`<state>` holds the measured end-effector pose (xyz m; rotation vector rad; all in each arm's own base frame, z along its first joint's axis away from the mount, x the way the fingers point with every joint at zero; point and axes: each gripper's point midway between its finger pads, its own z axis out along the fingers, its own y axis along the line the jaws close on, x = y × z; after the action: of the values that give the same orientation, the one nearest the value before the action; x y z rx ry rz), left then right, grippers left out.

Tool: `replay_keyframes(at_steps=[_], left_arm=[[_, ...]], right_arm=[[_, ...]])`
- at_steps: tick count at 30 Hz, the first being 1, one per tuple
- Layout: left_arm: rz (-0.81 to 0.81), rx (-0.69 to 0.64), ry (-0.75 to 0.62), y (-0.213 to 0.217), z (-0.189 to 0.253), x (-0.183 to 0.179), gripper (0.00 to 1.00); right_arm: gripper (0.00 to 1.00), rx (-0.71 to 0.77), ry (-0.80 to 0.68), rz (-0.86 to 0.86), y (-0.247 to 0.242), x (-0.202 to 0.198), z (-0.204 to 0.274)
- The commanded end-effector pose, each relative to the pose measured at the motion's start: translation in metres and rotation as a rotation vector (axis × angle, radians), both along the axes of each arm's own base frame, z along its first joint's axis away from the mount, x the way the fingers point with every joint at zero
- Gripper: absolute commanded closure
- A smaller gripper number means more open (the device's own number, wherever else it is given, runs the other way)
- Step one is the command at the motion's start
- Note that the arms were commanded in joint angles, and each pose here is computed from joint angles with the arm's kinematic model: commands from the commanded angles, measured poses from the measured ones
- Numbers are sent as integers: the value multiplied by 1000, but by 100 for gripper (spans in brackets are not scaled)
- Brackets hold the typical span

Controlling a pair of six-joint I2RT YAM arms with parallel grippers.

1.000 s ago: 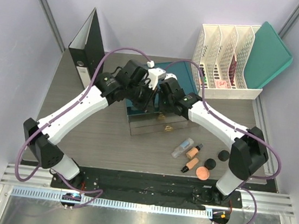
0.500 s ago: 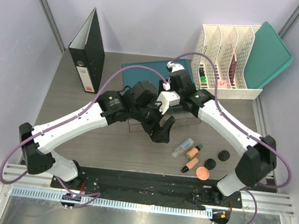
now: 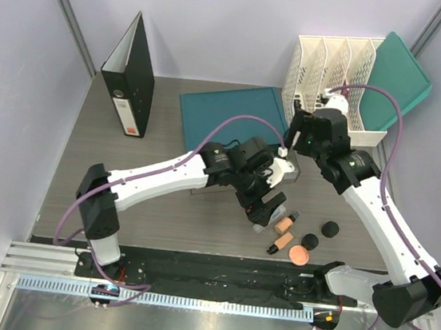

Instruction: Organize the makeup

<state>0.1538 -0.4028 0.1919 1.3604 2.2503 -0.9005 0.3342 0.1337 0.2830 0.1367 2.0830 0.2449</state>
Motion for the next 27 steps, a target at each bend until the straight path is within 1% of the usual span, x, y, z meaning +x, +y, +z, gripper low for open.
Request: replay_keyframes(at_steps=[1, 3, 6, 10, 13, 17, 18, 19, 23, 27], left_arm=[[-64, -29, -52, -22, -6, 8, 14], [-81, 15, -46, -25, -27, 8, 15], [-103, 58, -46, -28, -46, 4, 16], [-135, 86, -61, -35, -63, -6, 16], [-129, 125, -82, -41, -79, -5, 16], [-112, 151, -99, -48, -94, 4, 16], [-111, 142, -104, -53, -92, 6, 16], [-110, 160, -92, -55, -102, 7, 16], [-80, 175, -99, -63, -109, 15, 16], [-8, 199, -181, -63, -115, 34, 16]], right_arm=[[20, -44, -10, -169, -51, -8, 3], [19, -49, -5, -200, -63, -10, 1], [18, -54, 8, -219, -73, -15, -3], [17, -53, 17, -242, -83, -21, -7], [17, -49, 26, -254, -89, -24, -12], [17, -45, 44, -251, -90, -28, -19], [17, -46, 48, -249, -90, -30, -22], [17, -45, 51, -246, -90, -31, -22], [17, -48, 58, -238, -90, -34, -25], [17, -58, 60, -232, -92, -38, -25]])
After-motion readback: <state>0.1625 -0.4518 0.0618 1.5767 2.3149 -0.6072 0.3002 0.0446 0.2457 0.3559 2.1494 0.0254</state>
